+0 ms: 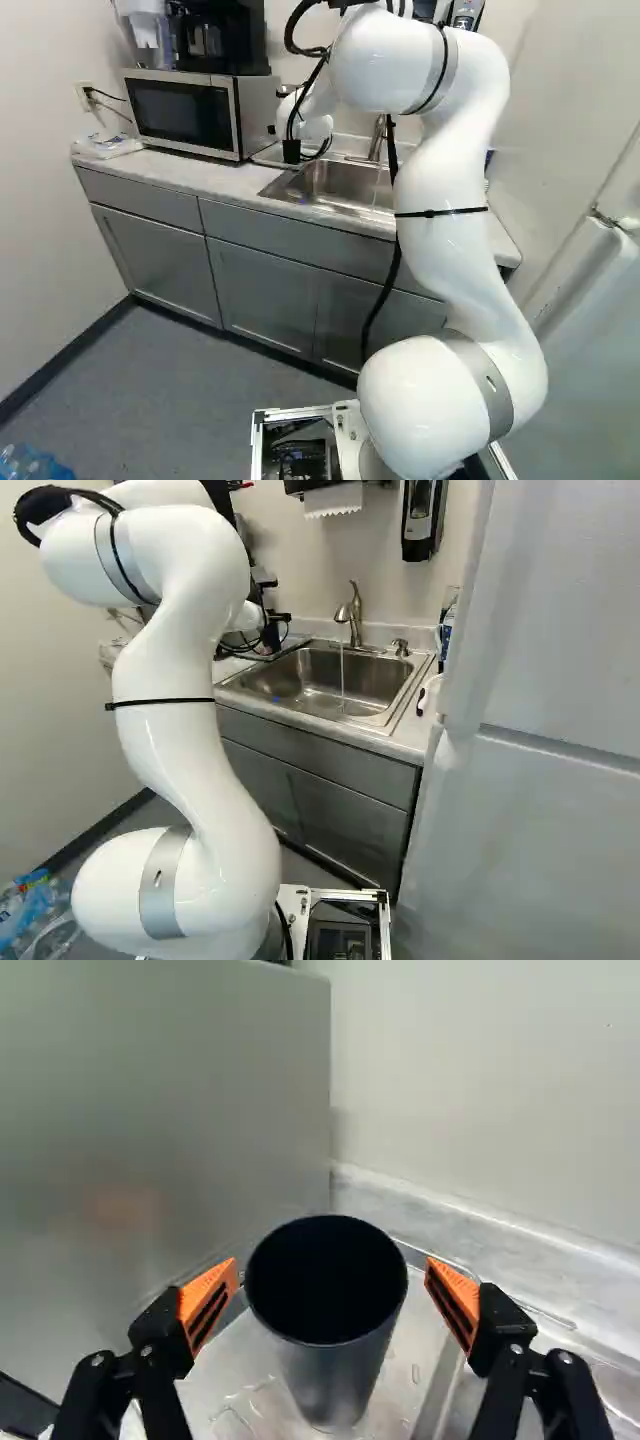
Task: Rinse the cup and place it in the tray
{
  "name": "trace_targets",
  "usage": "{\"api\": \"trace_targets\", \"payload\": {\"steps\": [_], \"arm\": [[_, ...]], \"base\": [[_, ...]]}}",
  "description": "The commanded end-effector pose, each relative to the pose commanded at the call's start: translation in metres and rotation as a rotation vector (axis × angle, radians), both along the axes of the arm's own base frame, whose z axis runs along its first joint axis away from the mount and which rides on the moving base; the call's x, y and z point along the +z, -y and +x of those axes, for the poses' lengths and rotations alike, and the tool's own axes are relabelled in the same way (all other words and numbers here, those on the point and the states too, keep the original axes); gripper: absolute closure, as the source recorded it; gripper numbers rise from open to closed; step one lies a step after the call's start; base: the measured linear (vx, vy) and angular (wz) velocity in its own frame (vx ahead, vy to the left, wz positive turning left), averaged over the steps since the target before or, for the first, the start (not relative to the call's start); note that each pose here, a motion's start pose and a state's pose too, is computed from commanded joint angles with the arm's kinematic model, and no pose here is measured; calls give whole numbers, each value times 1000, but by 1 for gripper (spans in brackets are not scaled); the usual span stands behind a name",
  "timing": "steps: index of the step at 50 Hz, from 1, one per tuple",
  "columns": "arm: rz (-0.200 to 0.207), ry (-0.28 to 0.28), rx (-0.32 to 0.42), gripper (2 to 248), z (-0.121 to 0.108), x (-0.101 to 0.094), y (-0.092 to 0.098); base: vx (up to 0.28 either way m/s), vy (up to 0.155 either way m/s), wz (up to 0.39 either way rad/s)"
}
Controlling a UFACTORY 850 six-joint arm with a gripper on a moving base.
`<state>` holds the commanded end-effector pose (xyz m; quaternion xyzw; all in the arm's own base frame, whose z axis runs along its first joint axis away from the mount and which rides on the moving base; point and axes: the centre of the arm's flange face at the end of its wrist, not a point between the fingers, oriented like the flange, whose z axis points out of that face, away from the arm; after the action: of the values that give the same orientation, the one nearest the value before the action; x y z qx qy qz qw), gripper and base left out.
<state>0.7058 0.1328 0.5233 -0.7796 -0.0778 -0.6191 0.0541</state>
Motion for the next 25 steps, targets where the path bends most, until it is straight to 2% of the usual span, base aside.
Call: {"api": "trace_targets", "payload": {"steps": [25], "arm": [[8,45,0,3,-2,29,0]], "base": [[0,0,0]]}}
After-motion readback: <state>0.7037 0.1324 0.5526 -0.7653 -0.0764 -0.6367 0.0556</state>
